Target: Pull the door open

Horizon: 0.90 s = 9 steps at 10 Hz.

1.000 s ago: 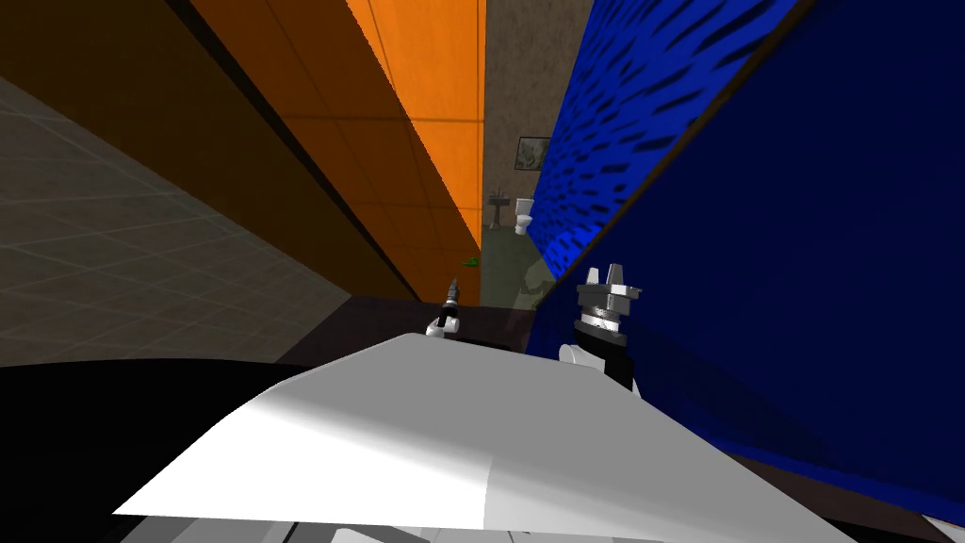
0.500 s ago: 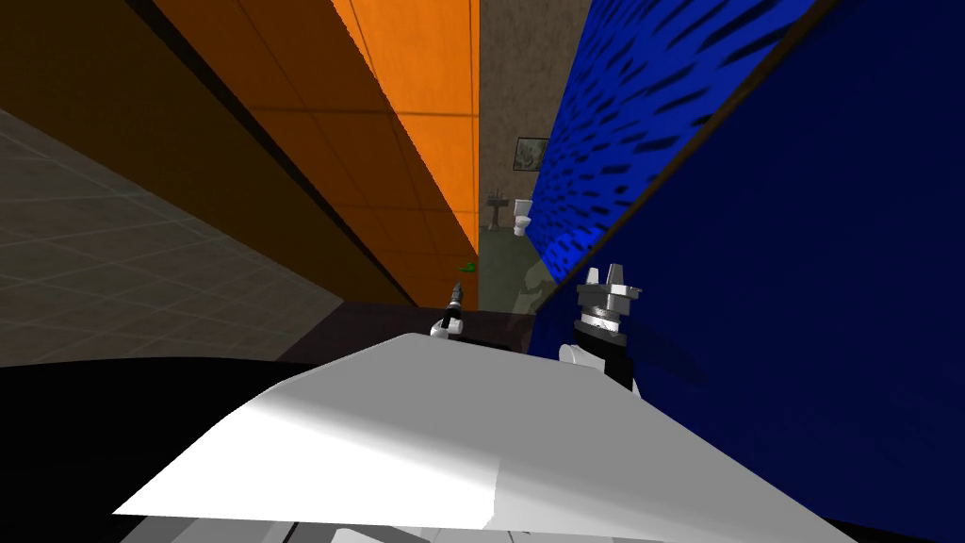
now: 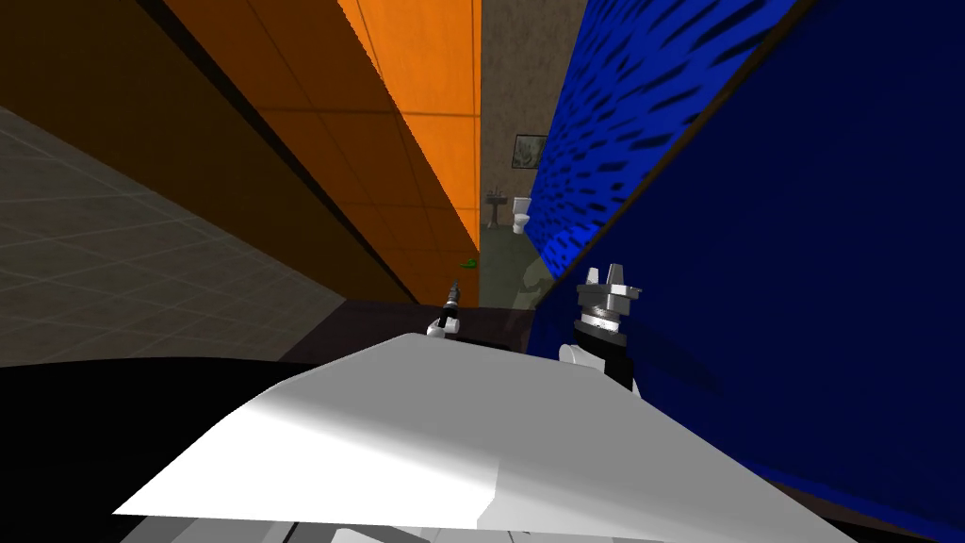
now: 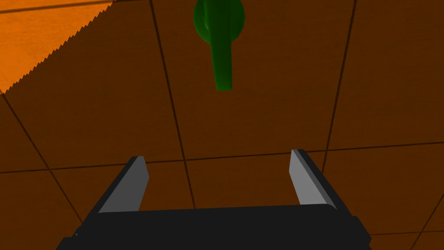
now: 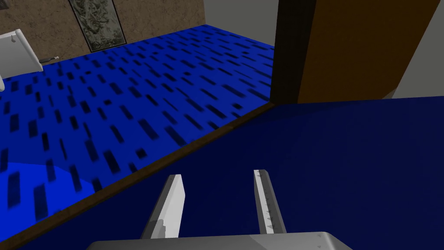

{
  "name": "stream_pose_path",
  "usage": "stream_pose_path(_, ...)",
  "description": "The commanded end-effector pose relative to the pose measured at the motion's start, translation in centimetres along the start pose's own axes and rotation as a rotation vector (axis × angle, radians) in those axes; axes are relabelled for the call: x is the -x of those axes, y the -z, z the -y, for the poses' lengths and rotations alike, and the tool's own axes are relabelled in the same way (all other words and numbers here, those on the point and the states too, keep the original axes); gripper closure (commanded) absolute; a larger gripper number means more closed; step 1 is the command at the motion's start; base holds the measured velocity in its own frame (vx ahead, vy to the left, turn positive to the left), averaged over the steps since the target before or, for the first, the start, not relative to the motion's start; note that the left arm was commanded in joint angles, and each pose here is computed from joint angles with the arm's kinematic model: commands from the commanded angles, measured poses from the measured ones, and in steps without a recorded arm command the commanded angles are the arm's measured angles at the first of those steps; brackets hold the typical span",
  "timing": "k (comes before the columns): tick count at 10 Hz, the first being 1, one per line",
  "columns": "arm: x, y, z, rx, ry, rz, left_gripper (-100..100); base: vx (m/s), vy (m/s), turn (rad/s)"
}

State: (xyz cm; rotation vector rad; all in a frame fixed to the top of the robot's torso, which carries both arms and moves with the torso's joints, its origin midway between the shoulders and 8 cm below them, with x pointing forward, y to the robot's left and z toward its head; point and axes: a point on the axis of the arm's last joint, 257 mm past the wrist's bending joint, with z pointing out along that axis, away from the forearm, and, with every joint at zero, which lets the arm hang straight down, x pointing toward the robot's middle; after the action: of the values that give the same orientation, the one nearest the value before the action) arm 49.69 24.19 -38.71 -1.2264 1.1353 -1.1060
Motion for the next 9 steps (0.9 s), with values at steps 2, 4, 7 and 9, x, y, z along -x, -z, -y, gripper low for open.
stream_pose_path(2, 3.0, -0.37, -0.2, 0.005, -0.037, 0.021, -100, -0.149, 0.015, -0.044)
stream_pose_path(4, 4.6, -0.48, -0.2, 0.006, -0.059, 0.031, -100, -0.029, 0.012, -0.025)
stream_pose_path(7, 5.9, -0.55, -0.2, 0.006, -0.077, 0.038, -100, 0.018, 0.012, -0.027)
stream_pose_path(9, 8.6, -0.53, -0.1, 0.004, -0.103, 0.058, -100, 0.043, 0.024, -0.168)
